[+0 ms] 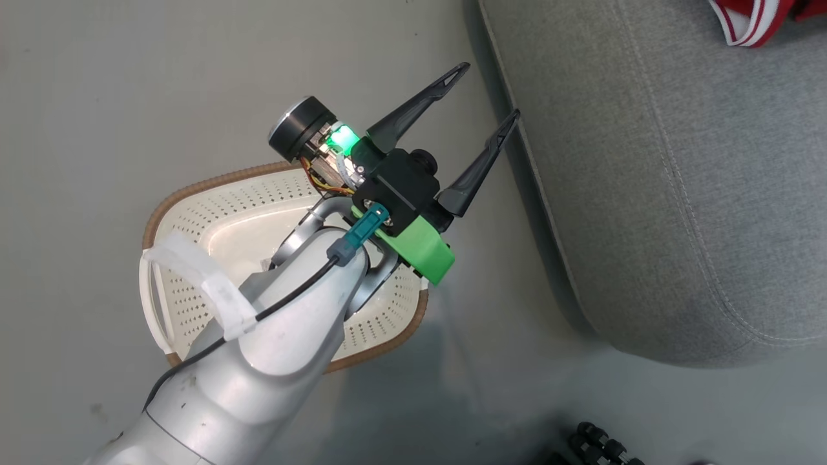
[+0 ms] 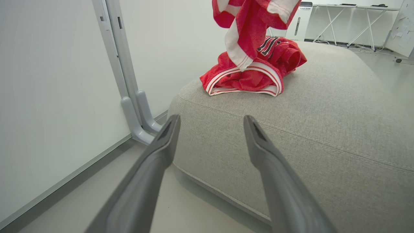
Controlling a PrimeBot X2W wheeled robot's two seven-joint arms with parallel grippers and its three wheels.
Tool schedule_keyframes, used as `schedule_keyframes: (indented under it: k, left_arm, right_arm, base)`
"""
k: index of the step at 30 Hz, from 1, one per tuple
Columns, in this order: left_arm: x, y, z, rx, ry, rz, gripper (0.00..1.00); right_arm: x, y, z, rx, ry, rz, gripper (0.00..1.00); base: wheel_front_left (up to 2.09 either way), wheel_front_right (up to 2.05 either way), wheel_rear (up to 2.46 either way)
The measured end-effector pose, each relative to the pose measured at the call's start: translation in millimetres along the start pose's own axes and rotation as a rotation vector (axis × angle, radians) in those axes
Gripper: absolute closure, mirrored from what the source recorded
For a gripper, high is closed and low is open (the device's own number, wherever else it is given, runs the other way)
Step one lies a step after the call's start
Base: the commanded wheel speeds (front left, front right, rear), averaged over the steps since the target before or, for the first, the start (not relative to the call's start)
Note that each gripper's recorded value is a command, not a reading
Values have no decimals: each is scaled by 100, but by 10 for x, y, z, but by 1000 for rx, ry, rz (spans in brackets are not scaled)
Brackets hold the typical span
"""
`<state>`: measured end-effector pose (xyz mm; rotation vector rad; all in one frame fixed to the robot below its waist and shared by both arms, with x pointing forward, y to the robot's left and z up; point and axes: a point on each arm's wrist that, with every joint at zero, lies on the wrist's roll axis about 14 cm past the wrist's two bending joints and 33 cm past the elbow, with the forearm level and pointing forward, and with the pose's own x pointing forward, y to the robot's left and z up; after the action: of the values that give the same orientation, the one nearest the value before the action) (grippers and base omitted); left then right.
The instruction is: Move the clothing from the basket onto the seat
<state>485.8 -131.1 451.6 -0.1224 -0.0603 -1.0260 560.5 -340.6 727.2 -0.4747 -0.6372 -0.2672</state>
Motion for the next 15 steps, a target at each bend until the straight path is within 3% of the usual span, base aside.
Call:
schedule_keyframes:
  k: [4,8,15]
  left_arm:
    - [-58,122,-162,-15,24,27,0]
    - [-105,198,-297,-27,45,45,0]
    - [-143,246,-470,-44,69,50,0]
  right_arm:
    - [103,-243,-218,-54,37,-35,100]
    - [67,-262,-533,-55,112,-43,100]
    - [-420,-155,-1356,-12,359,-55,100]
  base:
    - [0,0,0]
    - [0,0,0]
    - [0,0,0]
